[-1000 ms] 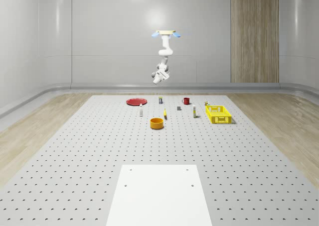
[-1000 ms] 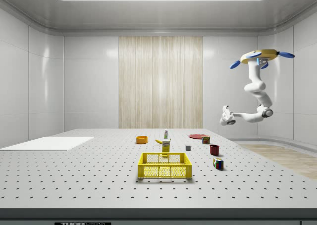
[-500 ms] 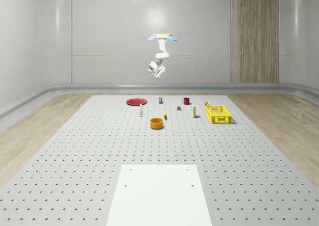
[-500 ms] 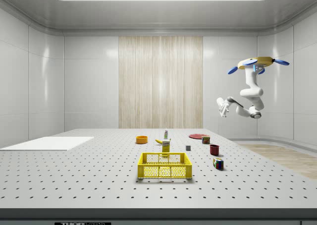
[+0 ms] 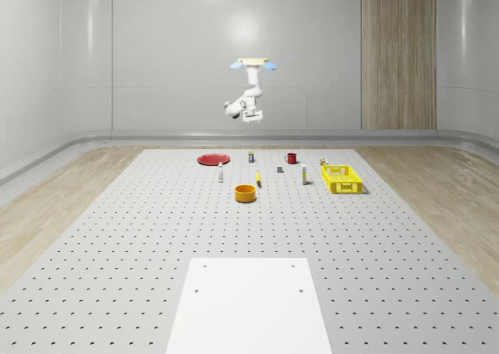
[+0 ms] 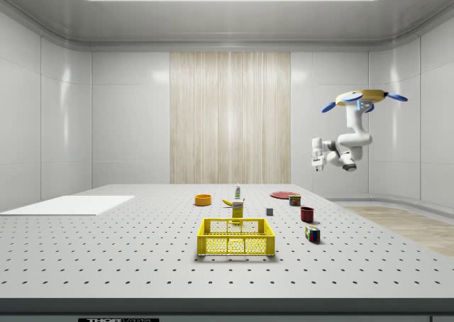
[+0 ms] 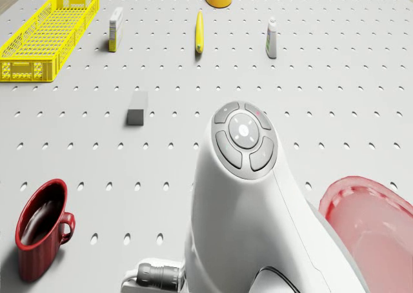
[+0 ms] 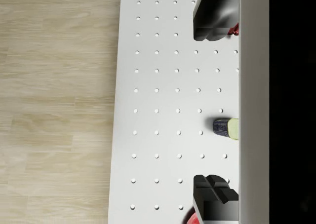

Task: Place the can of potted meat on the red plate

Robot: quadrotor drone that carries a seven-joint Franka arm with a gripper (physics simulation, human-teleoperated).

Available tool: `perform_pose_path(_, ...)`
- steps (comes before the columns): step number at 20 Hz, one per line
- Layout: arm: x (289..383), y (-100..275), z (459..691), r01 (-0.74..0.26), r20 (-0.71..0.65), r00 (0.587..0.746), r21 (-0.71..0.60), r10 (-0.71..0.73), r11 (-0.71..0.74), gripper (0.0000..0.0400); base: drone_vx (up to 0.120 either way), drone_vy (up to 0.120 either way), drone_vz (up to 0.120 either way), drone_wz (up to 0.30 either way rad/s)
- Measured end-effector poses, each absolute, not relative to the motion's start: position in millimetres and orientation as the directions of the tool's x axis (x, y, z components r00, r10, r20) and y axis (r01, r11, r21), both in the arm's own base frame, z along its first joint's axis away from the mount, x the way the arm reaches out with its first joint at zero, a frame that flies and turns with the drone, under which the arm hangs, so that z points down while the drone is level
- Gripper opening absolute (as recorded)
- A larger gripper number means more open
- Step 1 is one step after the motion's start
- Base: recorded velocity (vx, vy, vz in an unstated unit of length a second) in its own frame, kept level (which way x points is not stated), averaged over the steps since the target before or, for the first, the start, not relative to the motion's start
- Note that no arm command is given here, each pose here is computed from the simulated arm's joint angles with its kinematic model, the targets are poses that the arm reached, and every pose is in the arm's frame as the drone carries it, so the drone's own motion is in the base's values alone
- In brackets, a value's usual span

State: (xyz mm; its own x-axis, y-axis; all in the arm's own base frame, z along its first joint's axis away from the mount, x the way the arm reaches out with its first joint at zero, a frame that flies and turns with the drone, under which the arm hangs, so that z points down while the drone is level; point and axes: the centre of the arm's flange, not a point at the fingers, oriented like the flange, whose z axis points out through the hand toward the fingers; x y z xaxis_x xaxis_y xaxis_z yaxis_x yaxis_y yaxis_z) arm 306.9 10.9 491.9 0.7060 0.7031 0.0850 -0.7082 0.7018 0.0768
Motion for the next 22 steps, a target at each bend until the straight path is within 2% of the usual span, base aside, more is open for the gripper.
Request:
perform_pose_path(9, 306.8, 2.0, 490.9, -0.707, 0.018, 0.708, 0.015, 0.706, 0.708, 0.0400, 0.120, 0.000, -0.120, 0.000)
perform_pose_path(14, 306.8, 0.7, 490.8, -0.706, 0.009, 0.708, 0.006, 0.706, 0.708, 0.0400, 0.120, -0.104, -0.120, 0.000)
perform_pose_path(22, 306.8, 0.0, 490.8, -0.706, 0.004, 0.708, 0.001, 0.706, 0.708, 0.0400, 0.120, 0.000, -0.120, 0.000)
